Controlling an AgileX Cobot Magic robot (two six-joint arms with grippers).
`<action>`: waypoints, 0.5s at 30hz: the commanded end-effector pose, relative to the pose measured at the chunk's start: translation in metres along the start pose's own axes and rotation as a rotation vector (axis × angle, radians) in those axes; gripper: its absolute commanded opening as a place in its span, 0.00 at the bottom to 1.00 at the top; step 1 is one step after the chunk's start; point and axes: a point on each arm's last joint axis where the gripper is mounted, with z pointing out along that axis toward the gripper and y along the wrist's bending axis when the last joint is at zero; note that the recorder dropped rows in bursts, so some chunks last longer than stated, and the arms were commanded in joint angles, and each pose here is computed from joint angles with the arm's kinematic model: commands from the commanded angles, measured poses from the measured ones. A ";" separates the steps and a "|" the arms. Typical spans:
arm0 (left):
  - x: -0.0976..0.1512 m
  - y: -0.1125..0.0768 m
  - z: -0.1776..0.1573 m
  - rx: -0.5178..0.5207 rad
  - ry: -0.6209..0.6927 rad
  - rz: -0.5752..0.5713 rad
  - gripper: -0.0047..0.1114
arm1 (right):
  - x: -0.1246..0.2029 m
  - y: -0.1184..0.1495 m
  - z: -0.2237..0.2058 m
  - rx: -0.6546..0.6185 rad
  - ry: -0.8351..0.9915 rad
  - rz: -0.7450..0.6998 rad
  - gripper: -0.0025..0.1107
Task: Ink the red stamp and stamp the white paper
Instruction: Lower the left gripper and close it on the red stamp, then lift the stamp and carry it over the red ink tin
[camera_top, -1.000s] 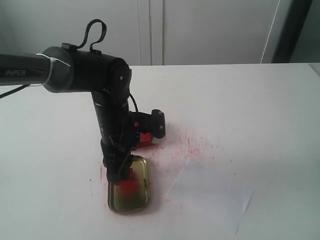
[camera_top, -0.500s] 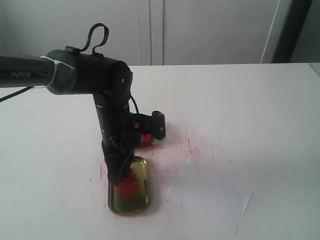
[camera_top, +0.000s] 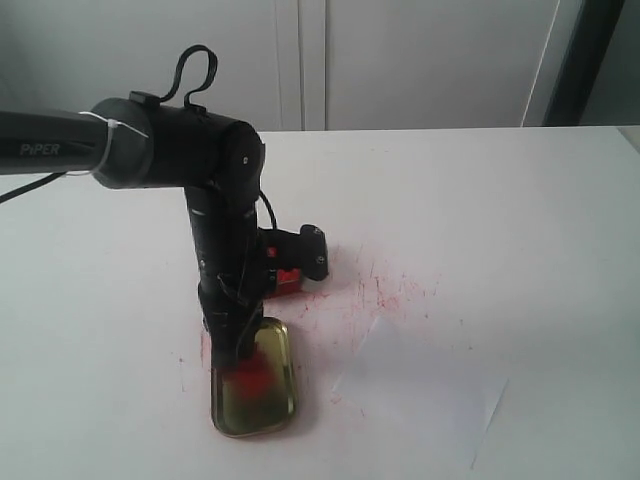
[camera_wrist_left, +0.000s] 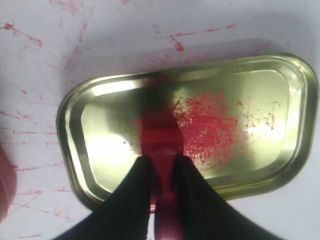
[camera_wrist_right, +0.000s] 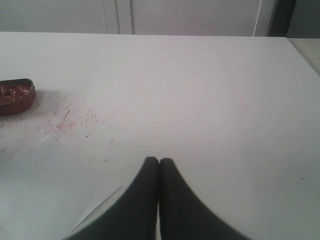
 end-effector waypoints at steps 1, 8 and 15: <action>0.002 -0.009 -0.013 0.023 0.019 -0.020 0.04 | 0.000 0.000 0.000 0.006 -0.016 0.004 0.02; 0.002 -0.011 -0.031 -0.029 -0.022 -0.095 0.04 | 0.000 0.000 0.000 0.006 -0.016 0.004 0.02; 0.003 -0.015 -0.053 -0.085 -0.078 -0.166 0.04 | 0.000 0.000 0.000 0.006 -0.016 0.004 0.02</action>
